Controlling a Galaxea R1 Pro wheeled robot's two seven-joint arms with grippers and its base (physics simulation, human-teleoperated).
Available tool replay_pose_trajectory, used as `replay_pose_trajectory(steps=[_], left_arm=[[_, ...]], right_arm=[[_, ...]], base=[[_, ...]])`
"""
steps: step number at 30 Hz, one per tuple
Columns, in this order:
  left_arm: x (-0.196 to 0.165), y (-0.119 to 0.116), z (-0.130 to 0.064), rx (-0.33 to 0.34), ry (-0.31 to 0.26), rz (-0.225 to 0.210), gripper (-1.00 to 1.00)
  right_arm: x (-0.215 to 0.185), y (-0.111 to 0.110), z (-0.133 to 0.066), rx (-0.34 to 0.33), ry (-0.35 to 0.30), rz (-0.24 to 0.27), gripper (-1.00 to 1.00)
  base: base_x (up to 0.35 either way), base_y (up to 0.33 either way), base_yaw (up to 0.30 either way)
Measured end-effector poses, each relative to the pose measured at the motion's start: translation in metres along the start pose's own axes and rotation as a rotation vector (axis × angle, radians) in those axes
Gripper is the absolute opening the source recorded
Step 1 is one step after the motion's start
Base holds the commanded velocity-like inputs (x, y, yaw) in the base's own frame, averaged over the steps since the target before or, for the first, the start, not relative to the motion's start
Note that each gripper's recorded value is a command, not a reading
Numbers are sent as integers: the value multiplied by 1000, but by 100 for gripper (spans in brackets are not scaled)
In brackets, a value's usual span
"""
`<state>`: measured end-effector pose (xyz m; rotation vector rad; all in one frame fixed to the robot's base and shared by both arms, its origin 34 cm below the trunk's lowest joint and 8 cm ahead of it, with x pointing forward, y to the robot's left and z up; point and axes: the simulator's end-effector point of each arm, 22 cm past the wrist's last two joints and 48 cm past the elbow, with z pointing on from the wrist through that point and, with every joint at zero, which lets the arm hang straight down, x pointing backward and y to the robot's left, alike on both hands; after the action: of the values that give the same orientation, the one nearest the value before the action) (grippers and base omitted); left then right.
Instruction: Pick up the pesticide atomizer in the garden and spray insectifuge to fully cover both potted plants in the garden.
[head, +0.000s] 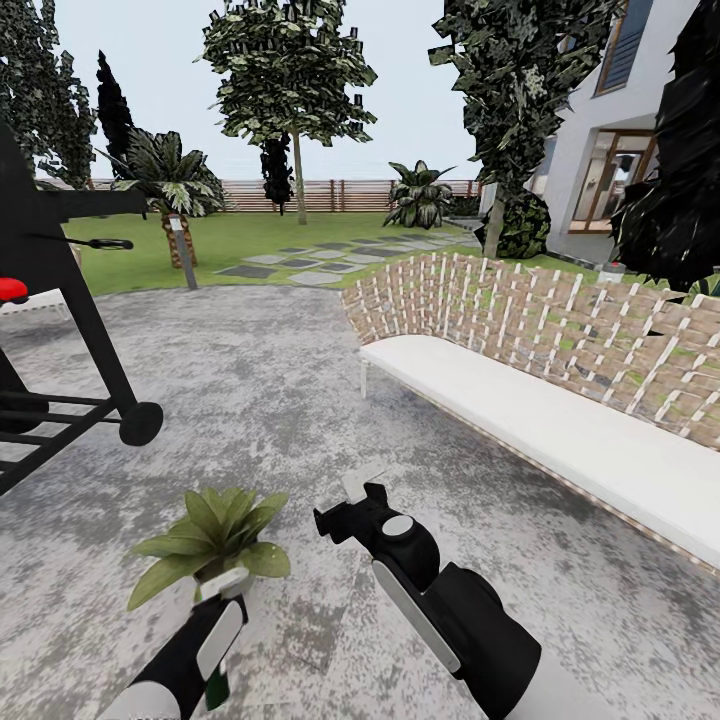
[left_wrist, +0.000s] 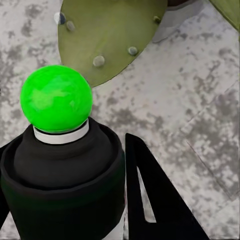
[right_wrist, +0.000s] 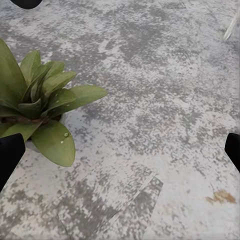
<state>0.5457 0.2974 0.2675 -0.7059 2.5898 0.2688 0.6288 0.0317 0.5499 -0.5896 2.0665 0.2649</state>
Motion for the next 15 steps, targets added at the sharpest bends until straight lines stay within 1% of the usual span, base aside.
replay_pose_trajectory(steps=[2,5,7,8,9,13,15], left_arm=[[2,1,0,-3,12,9,-100],[-3,-2,-2,3,-2,7,-100],[-20,-11,-8,25,-43,0,-100],[-42,-20,-18,50,-88,-14,-100],[-48,-21,-22,49,-95,-20,-100],[-47,-15,-24,17,-78,-19,-100],[-46,-16,-25,16,-74,-19,-100]], right_arm=[[0,0,0,0,0,0,100],[0,0,0,0,0,0,100],[0,0,0,0,1,-1,100],[0,0,0,1,1,0,100],[1,0,0,0,1,0,100],[1,0,0,0,1,0,100],[1,0,0,0,2,0,100]], base=[[0,0,0],[0,0,0],[0,0,0],[0,0,0],[0,0,0],[0,0,0],[0,0,0]])
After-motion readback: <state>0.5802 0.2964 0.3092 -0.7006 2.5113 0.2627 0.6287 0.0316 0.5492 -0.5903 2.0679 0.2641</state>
